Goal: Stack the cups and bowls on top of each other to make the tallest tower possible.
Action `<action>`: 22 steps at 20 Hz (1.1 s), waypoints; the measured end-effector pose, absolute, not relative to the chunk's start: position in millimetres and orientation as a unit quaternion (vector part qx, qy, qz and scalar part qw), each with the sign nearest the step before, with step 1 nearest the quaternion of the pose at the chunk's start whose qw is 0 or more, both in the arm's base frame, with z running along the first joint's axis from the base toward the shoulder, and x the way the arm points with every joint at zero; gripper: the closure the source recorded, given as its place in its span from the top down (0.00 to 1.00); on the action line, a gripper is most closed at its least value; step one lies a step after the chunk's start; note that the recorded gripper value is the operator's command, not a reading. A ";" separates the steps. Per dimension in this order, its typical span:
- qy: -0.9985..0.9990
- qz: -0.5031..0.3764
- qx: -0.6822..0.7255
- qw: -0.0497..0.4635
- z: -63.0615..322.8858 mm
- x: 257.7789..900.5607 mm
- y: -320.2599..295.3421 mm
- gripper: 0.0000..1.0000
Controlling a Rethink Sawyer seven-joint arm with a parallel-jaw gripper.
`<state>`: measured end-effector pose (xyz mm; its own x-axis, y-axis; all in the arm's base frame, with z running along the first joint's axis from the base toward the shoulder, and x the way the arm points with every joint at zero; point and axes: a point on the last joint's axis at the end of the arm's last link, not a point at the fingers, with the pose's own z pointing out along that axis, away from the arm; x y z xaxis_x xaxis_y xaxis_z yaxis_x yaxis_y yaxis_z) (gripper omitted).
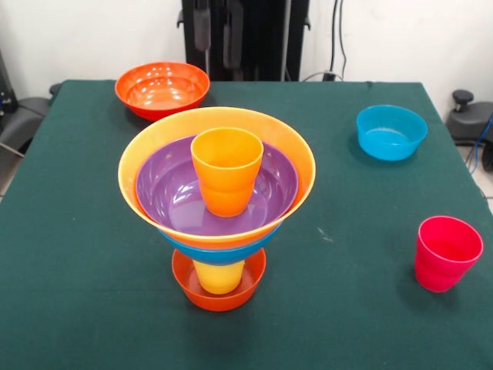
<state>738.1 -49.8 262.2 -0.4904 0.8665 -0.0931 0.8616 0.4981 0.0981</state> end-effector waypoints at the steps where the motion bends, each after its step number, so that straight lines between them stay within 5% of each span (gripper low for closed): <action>1: 0.863 0.018 0.501 0.061 267.6 737.3 -49.2 1.00; 10: 0.863 0.014 0.502 0.042 322.9 732.3 -40.0 1.00; 22: 0.876 0.031 0.479 0.041 333.1 734.5 13.3 1.00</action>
